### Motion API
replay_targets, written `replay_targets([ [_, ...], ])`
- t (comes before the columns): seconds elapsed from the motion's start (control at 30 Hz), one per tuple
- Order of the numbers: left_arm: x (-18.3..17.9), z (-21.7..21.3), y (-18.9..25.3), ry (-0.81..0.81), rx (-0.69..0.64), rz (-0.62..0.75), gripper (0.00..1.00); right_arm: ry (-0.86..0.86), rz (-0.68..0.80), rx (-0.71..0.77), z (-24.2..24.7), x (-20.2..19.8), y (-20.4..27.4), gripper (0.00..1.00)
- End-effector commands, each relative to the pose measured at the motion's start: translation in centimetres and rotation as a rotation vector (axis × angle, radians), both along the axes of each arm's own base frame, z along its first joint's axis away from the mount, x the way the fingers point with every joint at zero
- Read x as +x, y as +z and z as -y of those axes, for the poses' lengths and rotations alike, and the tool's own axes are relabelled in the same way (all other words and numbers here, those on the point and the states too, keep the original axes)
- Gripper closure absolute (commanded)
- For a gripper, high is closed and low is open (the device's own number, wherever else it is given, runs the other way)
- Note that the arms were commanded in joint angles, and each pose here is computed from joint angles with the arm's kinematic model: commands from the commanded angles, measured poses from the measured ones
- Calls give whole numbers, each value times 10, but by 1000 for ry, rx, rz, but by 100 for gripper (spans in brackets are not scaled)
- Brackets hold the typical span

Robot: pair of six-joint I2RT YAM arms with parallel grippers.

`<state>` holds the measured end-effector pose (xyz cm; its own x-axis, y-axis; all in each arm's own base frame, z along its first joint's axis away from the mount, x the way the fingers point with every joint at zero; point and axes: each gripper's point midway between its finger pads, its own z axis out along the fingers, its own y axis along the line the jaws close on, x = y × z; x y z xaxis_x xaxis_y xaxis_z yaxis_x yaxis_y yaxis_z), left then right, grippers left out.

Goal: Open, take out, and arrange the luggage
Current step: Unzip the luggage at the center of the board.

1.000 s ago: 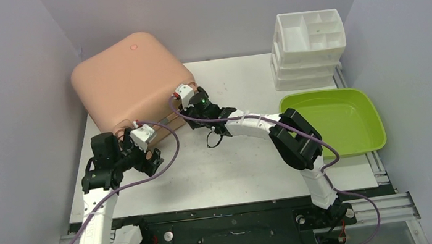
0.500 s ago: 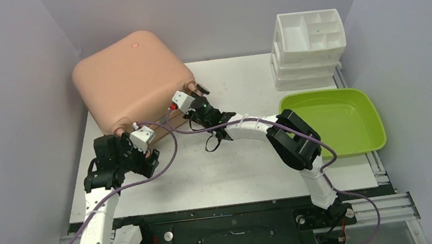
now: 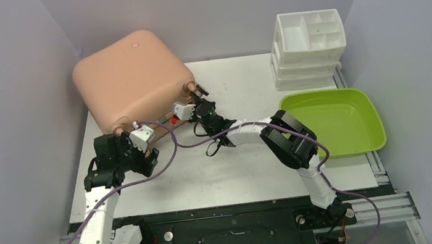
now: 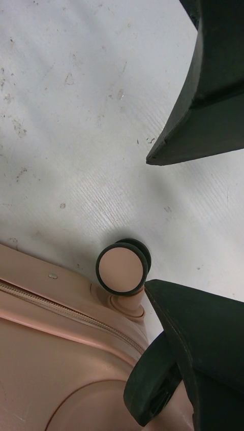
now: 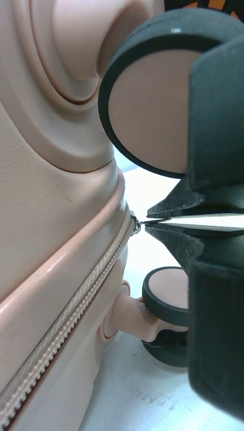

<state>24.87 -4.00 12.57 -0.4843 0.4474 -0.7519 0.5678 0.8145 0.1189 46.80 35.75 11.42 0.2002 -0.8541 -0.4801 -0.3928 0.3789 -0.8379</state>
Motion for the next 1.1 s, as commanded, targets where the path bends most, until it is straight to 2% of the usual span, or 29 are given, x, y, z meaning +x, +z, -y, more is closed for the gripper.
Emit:
replay_targets([
  [0.0, 31, -39, 21, 157, 120, 111, 18, -266, 54, -110, 79, 33, 10, 95],
  [0.07, 31, -38, 21, 150, 118, 112, 18, -253, 7, -85, 77, 30, 13, 78],
  [0.1, 31, -38, 22, 147, 116, 114, 18, -251, -9, -34, 78, 27, 22, 47],
  [0.13, 33, -37, 23, 144, 115, 119, 18, -214, -70, -14, 75, 21, 16, 27],
  [0.17, 33, -38, 24, 146, 114, 122, 18, -192, -87, 14, 77, 14, 28, 24],
  [0.2, 34, -38, 26, 145, 114, 128, 17, -140, -181, 25, 75, 4, 16, 21],
  [0.23, 35, -39, 28, 148, 113, 133, 17, -114, -208, 60, 75, -4, 27, 21],
  [0.33, 38, -43, 33, 163, 114, 149, 17, 1, -467, 133, 80, -37, 20, 19],
  [0.43, 38, -52, 40, 187, 108, 161, 17, 130, -630, 247, 83, -64, 45, 19],
  [0.57, 33, -54, 60, 169, 26, 181, 16, 140, -777, 452, 102, -64, 84, 20],
  [0.73, 24, -17, 116, 15, -151, 257, 10, 24, -766, 670, 116, -28, 134, 17],
  [0.77, 24, -14, 122, 6, -166, 265, 8, -13, -803, 650, 116, -33, 131, 17],
  [0.8, 24, -10, 136, -5, -193, 284, 7, 29, -771, 594, 110, -21, 147, 16],
  [0.83, 25, -8, 142, 3, -212, 291, 5, 33, -846, 520, 108, -35, 140, 16],
  [0.87, 27, -9, 154, 9, -215, 315, 1, 63, -807, 521, 99, -22, 160, 16],
  [0.93, 36, -18, 169, 84, -229, 349, 3, 68, -833, 626, 87, -16, 174, 16],
  [0.97, 45, -32, 174, 179, -225, 363, 4, 116, -846, 717, 74, -13, 185, 16],
  [1.07, 59, -69, 188, 384, -203, 397, 4, 185, -842, 846, 54, -14, 206, 15],
])
